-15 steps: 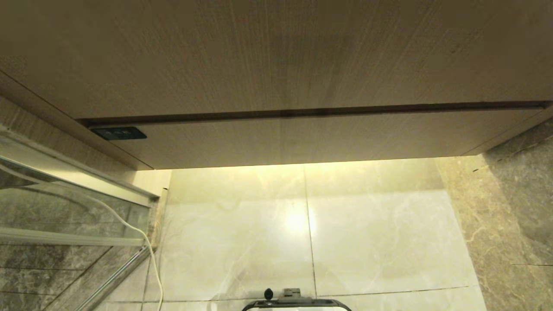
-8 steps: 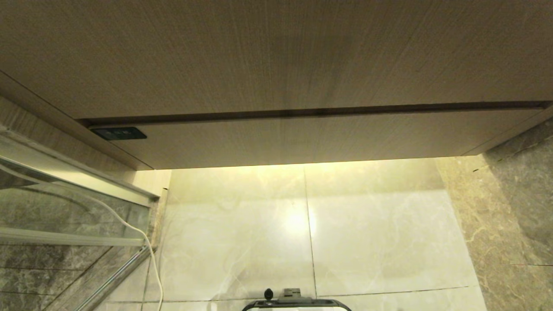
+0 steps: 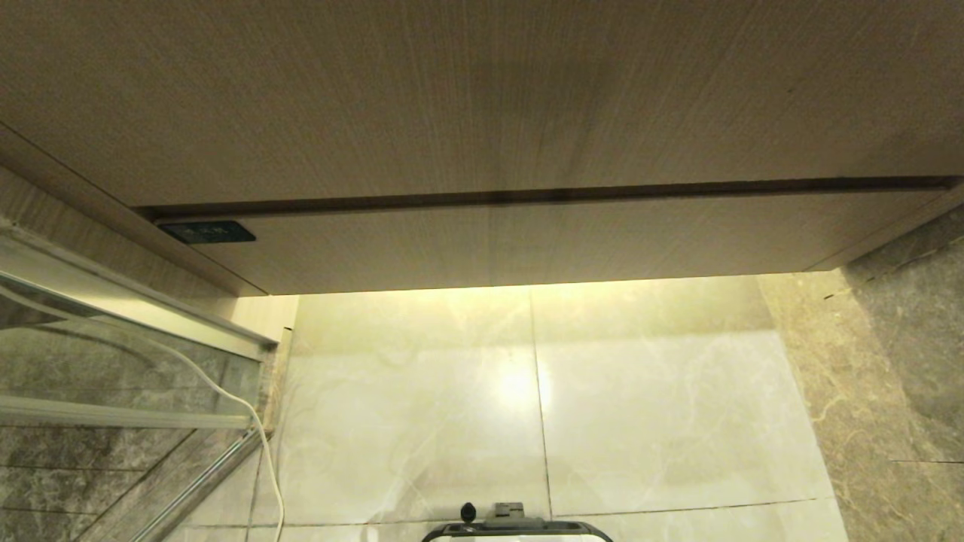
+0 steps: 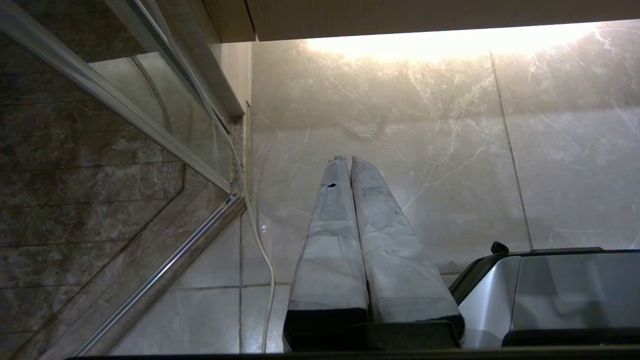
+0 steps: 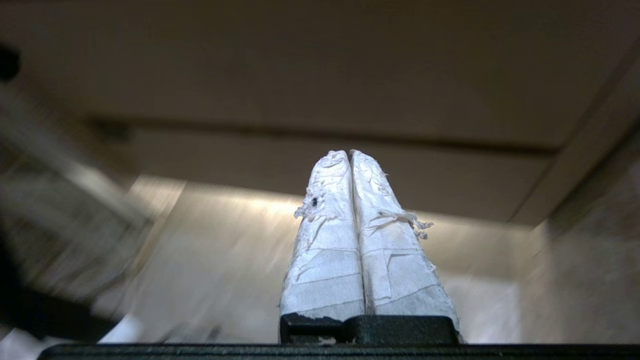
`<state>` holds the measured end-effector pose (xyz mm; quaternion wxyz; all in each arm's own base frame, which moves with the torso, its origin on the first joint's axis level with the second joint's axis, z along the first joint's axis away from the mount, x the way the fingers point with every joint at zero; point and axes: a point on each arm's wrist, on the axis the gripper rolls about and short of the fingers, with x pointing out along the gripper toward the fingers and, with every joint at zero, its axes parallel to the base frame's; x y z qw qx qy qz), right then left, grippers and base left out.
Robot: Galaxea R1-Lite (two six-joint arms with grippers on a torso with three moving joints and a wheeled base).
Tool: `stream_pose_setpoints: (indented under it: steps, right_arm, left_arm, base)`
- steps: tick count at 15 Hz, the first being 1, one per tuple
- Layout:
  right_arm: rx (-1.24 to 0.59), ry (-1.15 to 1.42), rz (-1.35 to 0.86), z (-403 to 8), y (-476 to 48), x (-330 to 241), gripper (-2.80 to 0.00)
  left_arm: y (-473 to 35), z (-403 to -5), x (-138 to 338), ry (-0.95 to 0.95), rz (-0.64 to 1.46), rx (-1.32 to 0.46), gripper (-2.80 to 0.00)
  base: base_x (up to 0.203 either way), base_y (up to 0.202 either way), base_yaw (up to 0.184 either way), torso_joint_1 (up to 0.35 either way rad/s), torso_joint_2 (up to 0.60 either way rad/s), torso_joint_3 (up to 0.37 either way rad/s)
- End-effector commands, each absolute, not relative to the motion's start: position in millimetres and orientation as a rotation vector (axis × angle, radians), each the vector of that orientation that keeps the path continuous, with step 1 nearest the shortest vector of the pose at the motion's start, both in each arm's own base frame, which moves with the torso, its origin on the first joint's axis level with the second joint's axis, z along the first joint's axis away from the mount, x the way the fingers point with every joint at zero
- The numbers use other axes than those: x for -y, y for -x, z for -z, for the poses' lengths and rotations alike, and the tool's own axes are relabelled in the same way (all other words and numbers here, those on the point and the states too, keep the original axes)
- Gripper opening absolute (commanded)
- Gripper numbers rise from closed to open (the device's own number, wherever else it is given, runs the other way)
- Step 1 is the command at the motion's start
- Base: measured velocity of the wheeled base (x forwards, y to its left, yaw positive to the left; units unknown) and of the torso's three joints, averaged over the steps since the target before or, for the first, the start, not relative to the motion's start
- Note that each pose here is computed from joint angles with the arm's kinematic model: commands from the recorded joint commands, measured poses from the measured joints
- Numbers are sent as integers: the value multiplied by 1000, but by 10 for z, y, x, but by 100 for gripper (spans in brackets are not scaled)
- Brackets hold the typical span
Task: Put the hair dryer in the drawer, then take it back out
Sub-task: Pull open the drawer
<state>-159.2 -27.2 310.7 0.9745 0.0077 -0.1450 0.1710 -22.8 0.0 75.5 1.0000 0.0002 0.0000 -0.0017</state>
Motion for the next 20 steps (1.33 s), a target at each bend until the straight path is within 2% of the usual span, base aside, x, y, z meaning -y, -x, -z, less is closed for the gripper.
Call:
stream_pose_setpoints:
  steps: [1,4,7,8,10,12,16,18,20]
  right_arm:
    - [-76,-9,-485,-3333,1006,259,-280]
    - [-388,57,-500,-3283,499,146,-280]
    - [-556,201,-546,-2989,278,75,-280]
    - [-587,271,-571,-2904,220,54,0]
    - [-634,392,-599,-2793,68,-2,0]
    - [-673,441,-536,-2736,-52,-32,0]
    - [-746,819,-166,-2600,-481,-128,0]
    - [-586,820,-112,-2559,-885,-381,0]
    - [-348,758,-187,-2519,-1198,-676,0]
  left_arm:
    - [227,-751,0,0,3,-2,-280]
    - [227,-751,0,0,3,-2,-280]
    - [227,-751,0,0,3,-2,-280]
    - [227,-751,0,0,3,-2,-280]
    - [227,-751,0,0,3,-2,-280]
    - [227,-751,0,0,3,-2,-280]
    - [227,-751,0,0,3,-2,-280]
    - [227,-751,0,0,3,-1,-280]
    - [227,-751,0,0,3,-2,-280]
  base:
    - [0,0,0,0,0,0]
    - [0,0,0,0,0,0]
    - [0,0,0,0,0,0]
    - [0,0,0,0,0,0]
    - [0,0,0,0,0,0]
    - [0,0,0,0,0,0]
    - [0,0,0,0,0,0]
    - [0,0,0,0,0,0]
    - [0,0,0,0,0,0]
